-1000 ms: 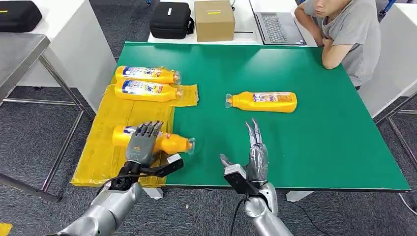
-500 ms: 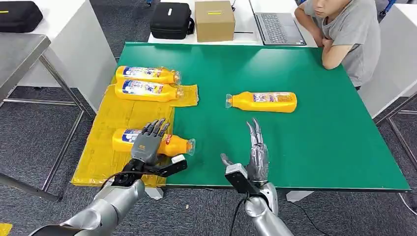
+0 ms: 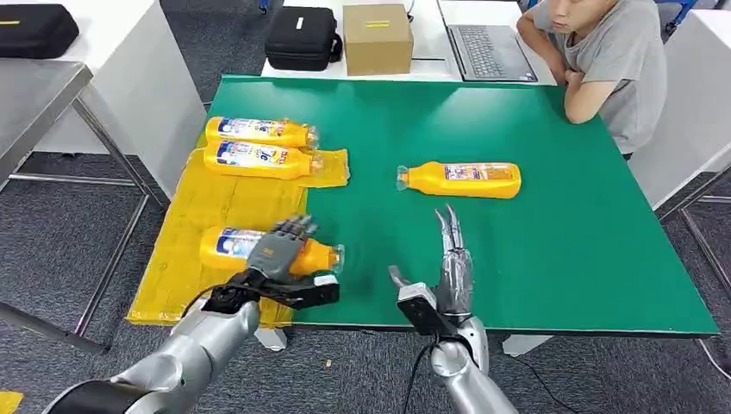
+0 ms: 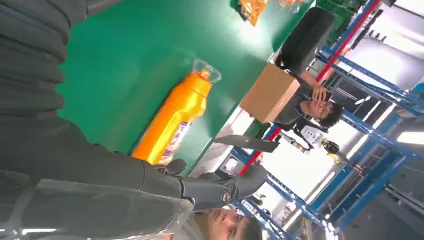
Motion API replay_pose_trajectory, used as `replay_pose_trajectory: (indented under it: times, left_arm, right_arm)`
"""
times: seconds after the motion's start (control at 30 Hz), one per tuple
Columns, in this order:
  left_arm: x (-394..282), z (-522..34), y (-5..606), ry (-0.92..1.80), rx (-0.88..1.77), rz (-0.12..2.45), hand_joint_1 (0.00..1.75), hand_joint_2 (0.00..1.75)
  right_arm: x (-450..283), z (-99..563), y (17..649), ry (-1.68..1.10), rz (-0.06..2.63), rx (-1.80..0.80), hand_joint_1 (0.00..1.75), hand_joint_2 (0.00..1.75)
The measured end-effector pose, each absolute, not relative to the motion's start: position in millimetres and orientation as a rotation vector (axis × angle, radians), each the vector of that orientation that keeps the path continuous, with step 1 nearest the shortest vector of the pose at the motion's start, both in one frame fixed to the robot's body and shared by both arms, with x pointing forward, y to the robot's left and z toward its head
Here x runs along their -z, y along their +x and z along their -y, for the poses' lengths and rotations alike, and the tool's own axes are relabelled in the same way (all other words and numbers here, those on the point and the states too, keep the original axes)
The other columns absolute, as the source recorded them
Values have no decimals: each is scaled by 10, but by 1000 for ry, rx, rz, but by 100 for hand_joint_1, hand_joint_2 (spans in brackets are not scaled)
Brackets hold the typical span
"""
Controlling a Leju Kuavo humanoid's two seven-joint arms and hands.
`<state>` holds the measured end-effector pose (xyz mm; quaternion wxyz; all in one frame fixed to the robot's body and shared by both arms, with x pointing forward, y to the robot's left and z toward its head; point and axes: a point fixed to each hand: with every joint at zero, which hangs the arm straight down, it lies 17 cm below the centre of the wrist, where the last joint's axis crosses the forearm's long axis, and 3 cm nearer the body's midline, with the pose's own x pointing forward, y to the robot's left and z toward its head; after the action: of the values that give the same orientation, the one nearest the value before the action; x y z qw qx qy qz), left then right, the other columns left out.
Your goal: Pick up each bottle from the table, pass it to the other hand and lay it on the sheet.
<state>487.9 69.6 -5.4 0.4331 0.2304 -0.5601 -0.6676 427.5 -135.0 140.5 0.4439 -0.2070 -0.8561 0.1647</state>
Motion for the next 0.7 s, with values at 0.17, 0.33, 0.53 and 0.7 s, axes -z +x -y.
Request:
replay_pose_trajectory:
  times: [0.17, 0.33, 0.53, 0.7]
  left_arm:
    - [48, -434, 4739, 527, 1771, 1439, 0, 0]
    - [15, -294, 4657, 554, 1841, 1490, 0, 0]
    - [-91, -214, 4672, 623, 1859, 1538, 0, 0]
    - [-188, -156, 4684, 646, 1854, 1586, 0, 0]
  right_arm:
    - [-1341, 1448, 4261, -540, 2105, -412, 0, 175]
    - [-1304, 1480, 4234, -547, 2097, -416, 0, 175]
    - [-1309, 1492, 4238, -555, 2098, -421, 0, 175]
    - [-1313, 1492, 4238, -561, 2101, -430, 0, 175]
